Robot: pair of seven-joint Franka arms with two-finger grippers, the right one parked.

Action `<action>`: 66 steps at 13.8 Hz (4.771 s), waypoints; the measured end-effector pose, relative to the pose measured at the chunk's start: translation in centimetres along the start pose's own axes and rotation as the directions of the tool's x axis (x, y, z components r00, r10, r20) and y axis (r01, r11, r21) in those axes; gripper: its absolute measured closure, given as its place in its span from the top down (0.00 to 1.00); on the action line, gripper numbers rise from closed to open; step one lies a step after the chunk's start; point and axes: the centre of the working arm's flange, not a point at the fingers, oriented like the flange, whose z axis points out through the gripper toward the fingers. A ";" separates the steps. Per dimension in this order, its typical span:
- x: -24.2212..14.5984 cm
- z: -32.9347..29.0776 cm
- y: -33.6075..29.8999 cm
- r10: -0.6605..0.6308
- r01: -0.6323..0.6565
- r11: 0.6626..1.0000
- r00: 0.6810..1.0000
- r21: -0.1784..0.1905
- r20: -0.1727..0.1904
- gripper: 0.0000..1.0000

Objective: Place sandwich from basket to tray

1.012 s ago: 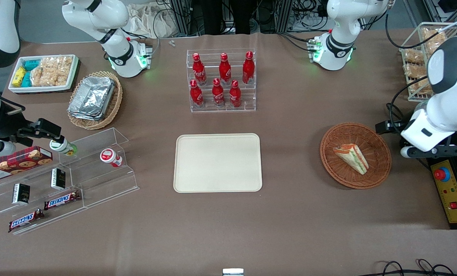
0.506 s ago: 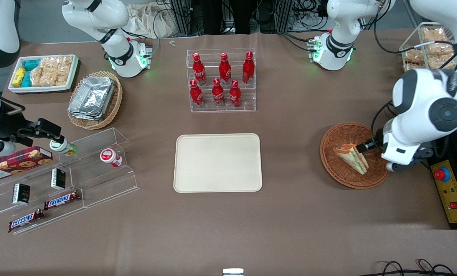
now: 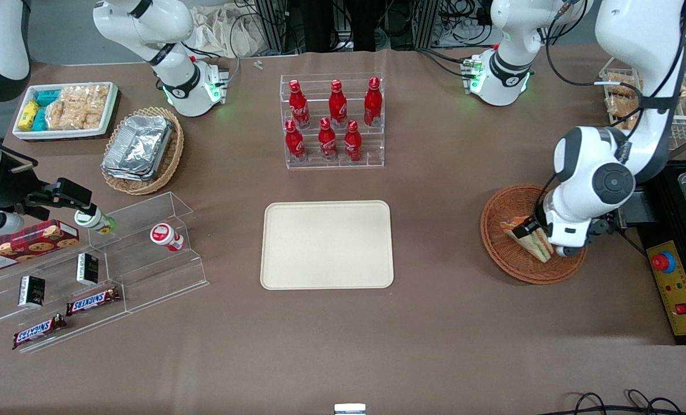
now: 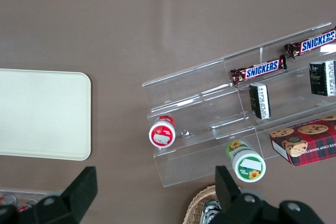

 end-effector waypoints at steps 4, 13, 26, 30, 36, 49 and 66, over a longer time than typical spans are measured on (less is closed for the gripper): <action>0.0 1.7 -0.1 0.001 -0.001 1.000 1.000 0.004 0.011 0.98; 2.4 -3.6 2.8 -0.130 0.123 0.988 0.988 -0.091 -0.087 0.29; -9.9 -29.0 15.8 0.137 -0.147 0.982 0.987 -0.122 -0.087 0.15; -17.7 -23.4 24.2 0.318 -0.319 0.934 0.948 -0.161 -0.036 0.15; -22.1 -6.4 32.6 0.509 -0.514 0.856 0.857 -0.060 -0.075 0.15; -23.6 -0.1 34.6 0.541 -0.548 0.835 0.835 -0.047 -0.103 0.70; -0.6 -23.8 5.1 0.636 -0.634 0.771 0.770 0.058 -0.051 1.00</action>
